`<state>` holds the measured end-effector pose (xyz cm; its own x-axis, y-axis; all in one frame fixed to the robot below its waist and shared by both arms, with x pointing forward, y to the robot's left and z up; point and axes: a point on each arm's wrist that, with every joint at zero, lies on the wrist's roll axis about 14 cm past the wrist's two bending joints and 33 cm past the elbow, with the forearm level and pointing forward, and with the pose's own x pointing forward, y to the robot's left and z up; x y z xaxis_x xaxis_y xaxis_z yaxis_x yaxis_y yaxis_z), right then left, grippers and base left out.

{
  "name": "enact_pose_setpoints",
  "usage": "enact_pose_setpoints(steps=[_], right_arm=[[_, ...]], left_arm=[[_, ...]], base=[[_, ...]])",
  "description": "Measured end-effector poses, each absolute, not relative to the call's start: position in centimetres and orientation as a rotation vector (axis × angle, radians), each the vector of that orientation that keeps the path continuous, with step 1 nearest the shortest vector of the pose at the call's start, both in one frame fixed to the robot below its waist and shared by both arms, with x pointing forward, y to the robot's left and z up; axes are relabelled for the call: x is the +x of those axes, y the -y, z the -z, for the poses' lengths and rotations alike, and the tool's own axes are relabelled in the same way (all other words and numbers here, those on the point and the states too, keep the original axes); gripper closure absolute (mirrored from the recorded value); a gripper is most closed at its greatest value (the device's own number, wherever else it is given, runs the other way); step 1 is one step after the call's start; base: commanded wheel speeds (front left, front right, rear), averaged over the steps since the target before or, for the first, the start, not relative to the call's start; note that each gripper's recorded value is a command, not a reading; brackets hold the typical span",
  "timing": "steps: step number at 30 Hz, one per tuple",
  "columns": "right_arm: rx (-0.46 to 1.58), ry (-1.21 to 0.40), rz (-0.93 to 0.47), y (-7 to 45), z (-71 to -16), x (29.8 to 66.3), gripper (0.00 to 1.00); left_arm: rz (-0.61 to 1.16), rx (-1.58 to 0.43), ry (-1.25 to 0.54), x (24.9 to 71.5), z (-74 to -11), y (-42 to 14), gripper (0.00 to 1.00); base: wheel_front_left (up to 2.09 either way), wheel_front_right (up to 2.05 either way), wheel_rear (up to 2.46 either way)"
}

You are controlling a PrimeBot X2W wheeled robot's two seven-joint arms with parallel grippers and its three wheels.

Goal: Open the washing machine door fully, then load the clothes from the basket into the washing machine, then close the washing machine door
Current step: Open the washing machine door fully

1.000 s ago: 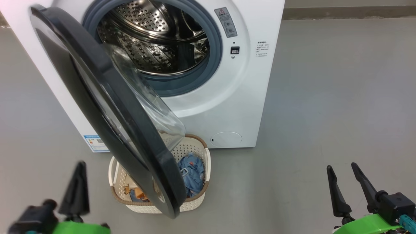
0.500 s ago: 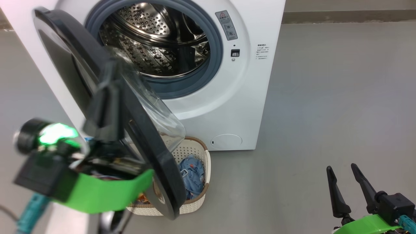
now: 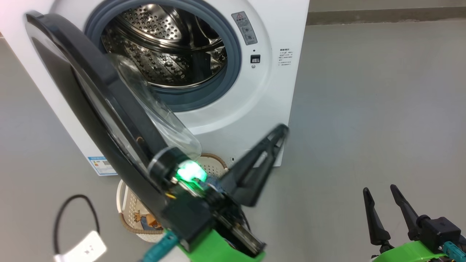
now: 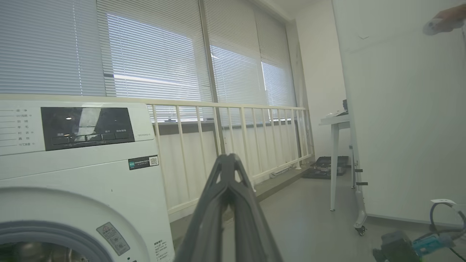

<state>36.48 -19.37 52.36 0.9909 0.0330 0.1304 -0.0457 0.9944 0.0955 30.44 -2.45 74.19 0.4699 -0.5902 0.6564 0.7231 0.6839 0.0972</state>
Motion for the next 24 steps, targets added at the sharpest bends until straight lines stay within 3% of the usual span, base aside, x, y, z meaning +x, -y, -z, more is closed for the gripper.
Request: enact_pose_setpoints(steps=[15, 24], right_arm=[[0.106, 0.106, -0.096, 17.3, -51.7, 37.6, 0.0], [0.106, 0.103, -0.132, 16.2, -51.7, 38.2, 0.0]], left_arm=[[0.939, -0.219, 0.581, 27.6, -70.2, 5.8, 1.0], [0.946, -0.206, 0.357, 27.5, -64.2, 5.4, 1.0]], base=[[0.0, 0.0, 0.0], [0.0, 0.0, 0.0]])
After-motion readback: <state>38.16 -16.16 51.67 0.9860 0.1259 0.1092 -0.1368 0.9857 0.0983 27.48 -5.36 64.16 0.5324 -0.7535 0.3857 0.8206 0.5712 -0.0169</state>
